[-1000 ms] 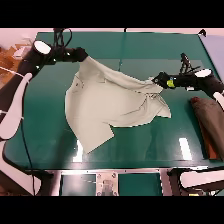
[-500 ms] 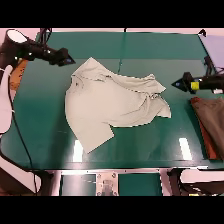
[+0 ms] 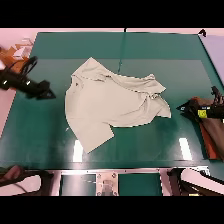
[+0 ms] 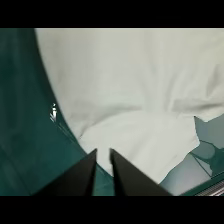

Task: Fold the shirts.

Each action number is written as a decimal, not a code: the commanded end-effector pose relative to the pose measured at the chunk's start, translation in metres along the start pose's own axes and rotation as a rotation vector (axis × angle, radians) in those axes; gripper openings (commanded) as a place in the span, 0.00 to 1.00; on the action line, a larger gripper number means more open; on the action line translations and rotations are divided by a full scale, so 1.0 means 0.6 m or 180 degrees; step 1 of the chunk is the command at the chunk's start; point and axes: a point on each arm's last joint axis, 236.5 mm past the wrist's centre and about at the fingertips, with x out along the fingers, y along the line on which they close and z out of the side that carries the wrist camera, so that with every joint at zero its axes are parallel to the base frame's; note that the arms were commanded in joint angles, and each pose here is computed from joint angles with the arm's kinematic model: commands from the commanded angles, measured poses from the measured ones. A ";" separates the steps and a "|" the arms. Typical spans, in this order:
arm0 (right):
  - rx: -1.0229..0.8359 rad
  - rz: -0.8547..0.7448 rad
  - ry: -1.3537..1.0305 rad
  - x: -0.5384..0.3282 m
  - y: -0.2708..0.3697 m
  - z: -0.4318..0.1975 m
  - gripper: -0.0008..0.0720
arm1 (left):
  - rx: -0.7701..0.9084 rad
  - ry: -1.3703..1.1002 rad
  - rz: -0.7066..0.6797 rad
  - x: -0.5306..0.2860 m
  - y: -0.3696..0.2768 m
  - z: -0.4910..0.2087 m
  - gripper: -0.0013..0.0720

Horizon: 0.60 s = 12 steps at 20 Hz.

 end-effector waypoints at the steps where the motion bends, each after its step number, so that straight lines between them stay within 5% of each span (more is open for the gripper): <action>1: 0.0147 -0.0052 0.0037 0.018 -0.028 -0.010 0.66 | -0.0579 -0.0059 0.0085 0.006 0.083 -0.070 0.79; 5: 0.0287 -0.0083 0.0189 0.056 -0.056 -0.014 0.65 | -0.0878 -0.0321 0.0117 0.053 0.124 -0.063 0.78; 9: 0.0298 -0.0070 0.0345 0.102 -0.055 -0.023 0.65 | -0.1156 -0.0232 -0.0595 0.131 0.089 -0.058 0.78; 12: 0.0214 0.0054 0.0381 0.125 -0.031 -0.025 0.54 | -0.0998 0.0103 -0.0801 0.190 0.045 -0.078 0.65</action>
